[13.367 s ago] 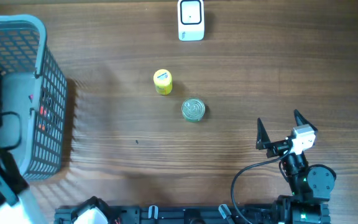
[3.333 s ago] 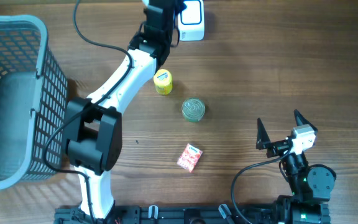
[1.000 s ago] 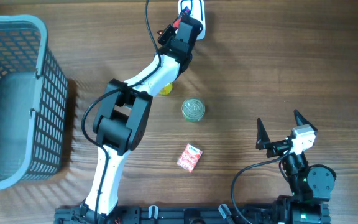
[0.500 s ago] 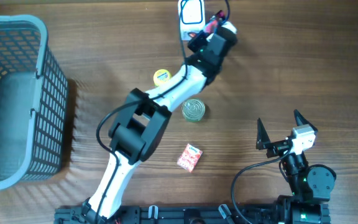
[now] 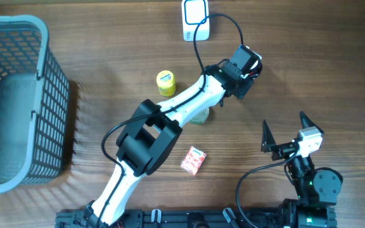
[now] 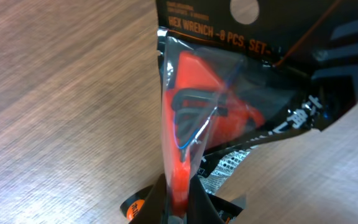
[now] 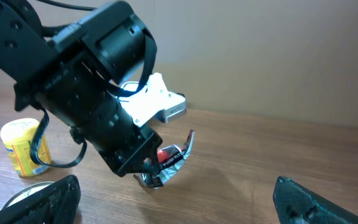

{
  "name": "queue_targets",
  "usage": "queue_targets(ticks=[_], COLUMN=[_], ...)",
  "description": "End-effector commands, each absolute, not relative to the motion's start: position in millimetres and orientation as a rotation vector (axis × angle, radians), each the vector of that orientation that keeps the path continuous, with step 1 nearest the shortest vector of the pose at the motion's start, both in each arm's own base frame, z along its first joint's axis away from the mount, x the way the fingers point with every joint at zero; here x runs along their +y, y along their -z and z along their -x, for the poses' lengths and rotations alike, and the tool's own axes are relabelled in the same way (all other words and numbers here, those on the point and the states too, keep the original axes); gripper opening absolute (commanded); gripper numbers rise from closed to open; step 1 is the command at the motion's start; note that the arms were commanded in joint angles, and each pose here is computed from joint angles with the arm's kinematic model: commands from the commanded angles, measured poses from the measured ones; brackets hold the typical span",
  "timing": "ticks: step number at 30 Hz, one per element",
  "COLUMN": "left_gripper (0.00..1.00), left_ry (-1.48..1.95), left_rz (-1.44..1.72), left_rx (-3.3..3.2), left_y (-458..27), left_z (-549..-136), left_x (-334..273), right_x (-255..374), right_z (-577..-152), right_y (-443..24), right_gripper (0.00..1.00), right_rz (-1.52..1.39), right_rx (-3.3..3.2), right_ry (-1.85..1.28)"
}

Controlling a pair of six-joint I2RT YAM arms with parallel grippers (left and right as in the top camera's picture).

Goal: Scan the item barcode
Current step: 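Move the hex wrench pack rightward and release it on the table, then grasp the hex wrench pack on the table with the right gripper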

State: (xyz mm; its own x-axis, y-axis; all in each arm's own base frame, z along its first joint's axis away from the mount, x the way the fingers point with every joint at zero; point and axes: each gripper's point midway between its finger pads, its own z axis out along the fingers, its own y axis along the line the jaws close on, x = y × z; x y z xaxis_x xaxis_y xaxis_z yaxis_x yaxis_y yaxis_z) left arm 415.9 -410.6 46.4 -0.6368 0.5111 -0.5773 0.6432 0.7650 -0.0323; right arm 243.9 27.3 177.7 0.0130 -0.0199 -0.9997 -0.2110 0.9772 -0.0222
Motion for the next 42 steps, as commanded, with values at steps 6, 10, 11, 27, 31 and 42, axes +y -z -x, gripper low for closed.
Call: queue_targets(ticks=[6,10,11,27,31,42], left_gripper=[0.04,0.04,0.04,0.85,1.00,1.00], left_ry=[0.562,0.564,0.578,0.542,0.502,0.595], left_rz=[-0.957,-0.959,-0.964,-1.068,-0.931,-0.533], left_rx=[2.480,2.480,2.480,2.504,2.505,2.180], left_y=[-75.8,-75.6,-75.7,-45.6,-73.2,-298.3], left_z=[-375.4,-374.8,-373.1,-340.5,-381.1,-442.9], left_x=[-419.8,-420.5,-421.9,-444.0,-407.3,-268.2], right_x=[26.4,8.7,9.4,28.5,11.5,-19.9], right_z=[-229.7,-201.8,-196.9,-181.5,-182.4,-197.2], right_y=[-215.4,-242.9,-246.7,-223.1,-218.0,-139.8], right_gripper=[1.00,1.00,1.00,1.00,1.00,1.00], right_rz=[-0.003,-0.140,-0.142,-0.253,-0.494,-1.259], right_rx=[1.597,1.683,1.692,1.829,1.808,1.814], right_ry=[-0.313,-0.237,-0.237,-0.456,-0.486,-0.592])
